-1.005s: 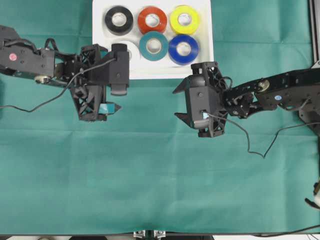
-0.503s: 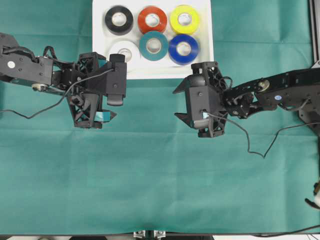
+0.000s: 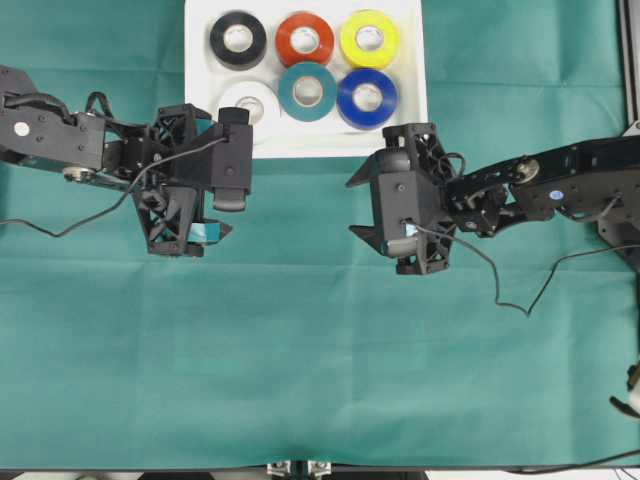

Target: Put the tape alternately from left to right into the white case.

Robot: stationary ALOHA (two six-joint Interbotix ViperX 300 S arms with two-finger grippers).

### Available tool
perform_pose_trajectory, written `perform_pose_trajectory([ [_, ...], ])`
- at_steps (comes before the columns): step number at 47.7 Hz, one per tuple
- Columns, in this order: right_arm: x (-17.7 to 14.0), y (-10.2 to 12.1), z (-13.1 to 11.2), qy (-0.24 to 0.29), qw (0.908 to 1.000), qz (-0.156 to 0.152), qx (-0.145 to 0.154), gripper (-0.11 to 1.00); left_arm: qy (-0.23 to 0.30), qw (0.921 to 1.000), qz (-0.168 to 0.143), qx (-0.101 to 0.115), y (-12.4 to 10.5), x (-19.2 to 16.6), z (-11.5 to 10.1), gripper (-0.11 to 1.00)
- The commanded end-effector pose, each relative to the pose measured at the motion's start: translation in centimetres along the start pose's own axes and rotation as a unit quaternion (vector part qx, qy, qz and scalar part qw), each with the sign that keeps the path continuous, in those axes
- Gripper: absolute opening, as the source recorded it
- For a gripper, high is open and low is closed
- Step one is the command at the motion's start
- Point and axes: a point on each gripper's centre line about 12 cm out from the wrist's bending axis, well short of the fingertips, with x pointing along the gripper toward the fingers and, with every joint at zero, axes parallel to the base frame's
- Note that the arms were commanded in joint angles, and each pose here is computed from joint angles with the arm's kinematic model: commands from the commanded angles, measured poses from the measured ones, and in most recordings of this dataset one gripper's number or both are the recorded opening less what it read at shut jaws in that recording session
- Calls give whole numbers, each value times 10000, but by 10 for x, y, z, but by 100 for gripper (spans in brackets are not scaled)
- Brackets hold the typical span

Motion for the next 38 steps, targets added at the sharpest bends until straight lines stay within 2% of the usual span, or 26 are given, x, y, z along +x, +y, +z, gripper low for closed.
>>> perform_pose_trajectory([
  [1, -12, -1, 12, -230, 9997, 4, 25, 74, -238, 9997, -13, 8, -1, -13, 8, 70],
  [23, -35, -4, 17, -495, 9987, 0, 75, 74, -399, 9992, -22, 21, -2, -37, -8, 70],
  [38, -52, -9, 9, -571, 9983, -73, 65, 74, -659, 9978, -17, 44, -2, -49, -12, 70],
])
